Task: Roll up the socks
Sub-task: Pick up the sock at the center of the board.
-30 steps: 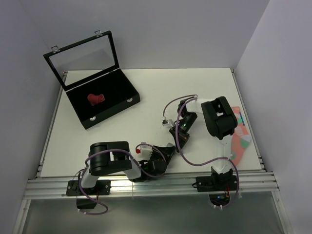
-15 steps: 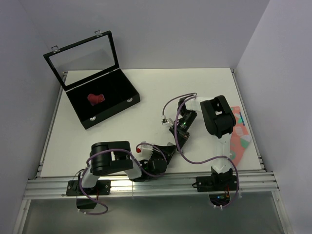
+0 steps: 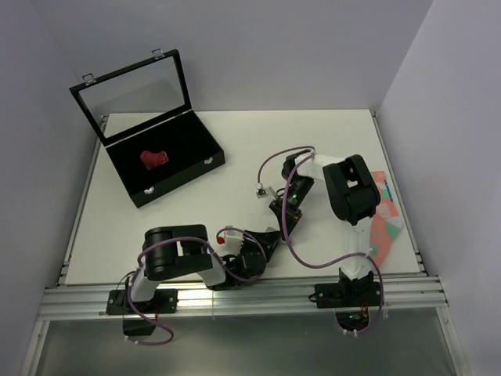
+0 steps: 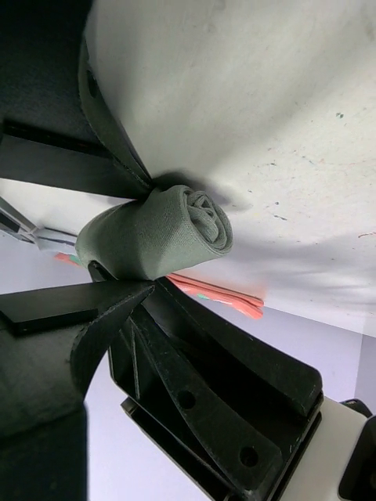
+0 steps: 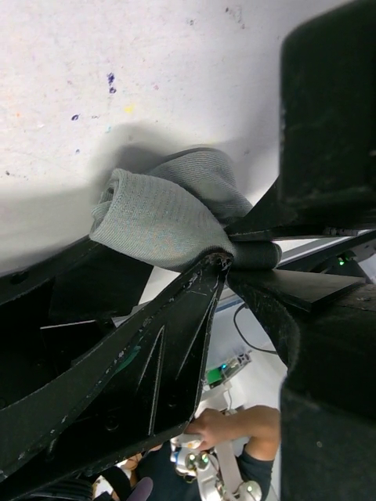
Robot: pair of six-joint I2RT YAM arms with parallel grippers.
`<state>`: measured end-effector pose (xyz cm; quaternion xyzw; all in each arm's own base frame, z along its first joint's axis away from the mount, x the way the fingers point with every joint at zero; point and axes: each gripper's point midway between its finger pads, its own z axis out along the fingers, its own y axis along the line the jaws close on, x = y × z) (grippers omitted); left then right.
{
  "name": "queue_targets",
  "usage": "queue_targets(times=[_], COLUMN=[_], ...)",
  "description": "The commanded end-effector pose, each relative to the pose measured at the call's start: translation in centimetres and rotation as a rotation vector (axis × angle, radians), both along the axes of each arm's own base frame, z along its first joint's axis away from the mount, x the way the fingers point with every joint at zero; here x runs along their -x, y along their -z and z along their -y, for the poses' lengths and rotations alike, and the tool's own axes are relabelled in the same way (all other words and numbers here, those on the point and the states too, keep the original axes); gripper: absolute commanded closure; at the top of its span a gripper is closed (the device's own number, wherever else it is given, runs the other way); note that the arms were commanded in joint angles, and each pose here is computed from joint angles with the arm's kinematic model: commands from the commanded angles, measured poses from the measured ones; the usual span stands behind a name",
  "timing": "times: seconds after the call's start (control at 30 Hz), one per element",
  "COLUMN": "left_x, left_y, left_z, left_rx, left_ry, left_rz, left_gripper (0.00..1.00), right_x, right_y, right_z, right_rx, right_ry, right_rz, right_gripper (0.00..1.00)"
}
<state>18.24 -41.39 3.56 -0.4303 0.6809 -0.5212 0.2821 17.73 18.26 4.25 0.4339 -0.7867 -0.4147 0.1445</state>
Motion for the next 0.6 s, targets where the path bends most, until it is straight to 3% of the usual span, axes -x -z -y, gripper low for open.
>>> queue_targets(times=[0.0, 0.57], left_x=[1.8, 0.5], left_y=[2.1, -0.2], left_z=[0.2, -0.4], left_rx=[-0.016, 0.009], left_ry=[0.083, 0.053], left_rz=[-0.105, -0.055], left_gripper=[0.49, 0.54], right_x=[0.1, 2.5], right_y=[-4.5, -6.7], right_z=[-3.8, -4.9], right_rx=[-0.172, -0.231], right_ry=[0.039, -0.044], right_rz=[-0.003, -0.013], right_gripper=[0.80, 0.80])
